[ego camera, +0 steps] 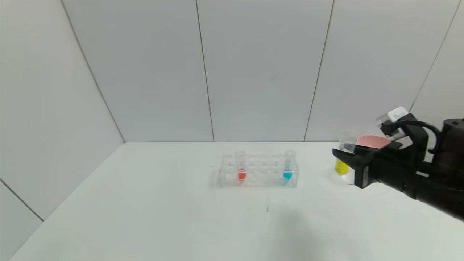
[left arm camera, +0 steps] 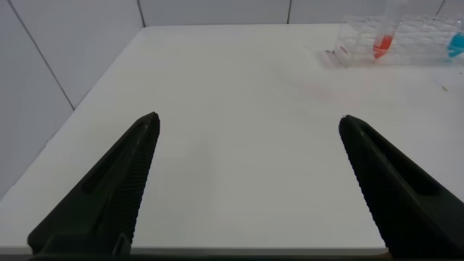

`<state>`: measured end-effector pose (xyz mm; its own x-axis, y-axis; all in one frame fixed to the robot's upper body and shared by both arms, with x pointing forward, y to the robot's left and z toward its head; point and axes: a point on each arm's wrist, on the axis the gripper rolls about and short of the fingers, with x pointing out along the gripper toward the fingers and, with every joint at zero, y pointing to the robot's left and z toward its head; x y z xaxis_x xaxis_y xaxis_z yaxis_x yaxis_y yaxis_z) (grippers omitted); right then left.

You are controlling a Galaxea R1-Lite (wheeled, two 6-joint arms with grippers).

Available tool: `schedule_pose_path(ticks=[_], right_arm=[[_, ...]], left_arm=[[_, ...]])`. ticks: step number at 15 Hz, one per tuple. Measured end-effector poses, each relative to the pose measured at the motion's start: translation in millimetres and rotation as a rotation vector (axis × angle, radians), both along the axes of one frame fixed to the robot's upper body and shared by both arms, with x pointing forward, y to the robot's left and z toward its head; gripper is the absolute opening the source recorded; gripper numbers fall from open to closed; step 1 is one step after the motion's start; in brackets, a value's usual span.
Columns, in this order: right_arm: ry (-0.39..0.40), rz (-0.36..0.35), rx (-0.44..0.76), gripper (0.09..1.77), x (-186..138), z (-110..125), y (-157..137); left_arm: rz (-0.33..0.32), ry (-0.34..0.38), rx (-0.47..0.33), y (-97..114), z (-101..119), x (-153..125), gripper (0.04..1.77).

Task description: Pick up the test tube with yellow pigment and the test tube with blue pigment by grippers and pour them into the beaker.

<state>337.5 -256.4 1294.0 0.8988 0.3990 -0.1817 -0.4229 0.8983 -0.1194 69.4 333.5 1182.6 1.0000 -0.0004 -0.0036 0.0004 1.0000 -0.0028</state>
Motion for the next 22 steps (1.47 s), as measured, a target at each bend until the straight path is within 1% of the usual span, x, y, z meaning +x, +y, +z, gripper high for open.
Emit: schedule_pose_path(ticks=[2,5,8,10,11,13,16,17,18,20,22], right_arm=[[-0.002,0.046,-0.013,0.51,-3.9,4.4,-37.9],[-0.045,0.152,-0.019,0.51,-6.5,10.1,-88.6],[-0.094,0.165,-0.125,0.51,8.2,7.0,-129.4],[-0.097,0.17,-0.181,0.51,26.4,6.5,-152.5],[-0.081,0.168,-0.198,0.51,36.9,7.0,-163.5],[-0.045,0.16,-0.21,0.51,56.7,13.8,-180.9],[0.011,0.163,-0.229,0.51,83.1,29.7,-198.3],[0.035,0.172,-0.272,0.51,89.5,30.2,-202.4],[0.038,0.175,-0.343,0.51,96.3,28.8,-206.5],[0.036,0.157,-0.455,0.51,110.4,22.6,-214.0],[0.067,0.145,-0.504,0.51,119.9,15.0,-217.3]], left_arm=[[0.0,0.0,0.0,0.0,0.0,0.0,1.76],[0.0,0.0,0.0,0.0,0.0,0.0,1.76],[0.0,0.0,0.0,0.0,0.0,0.0,1.76],[0.0,0.0,0.0,0.0,0.0,0.0,1.76],[0.0,0.0,0.0,0.0,0.0,0.0,1.76],[0.0,0.0,0.0,0.0,0.0,0.0,1.76],[0.0,0.0,0.0,0.0,0.0,0.0,1.76],[0.0,0.0,0.0,0.0,0.0,0.0,1.76],[0.0,0.0,0.0,0.0,0.0,0.0,1.76],[0.0,0.0,0.0,0.0,0.0,0.0,1.76],[0.0,0.0,0.0,0.0,0.0,0.0,1.76]])
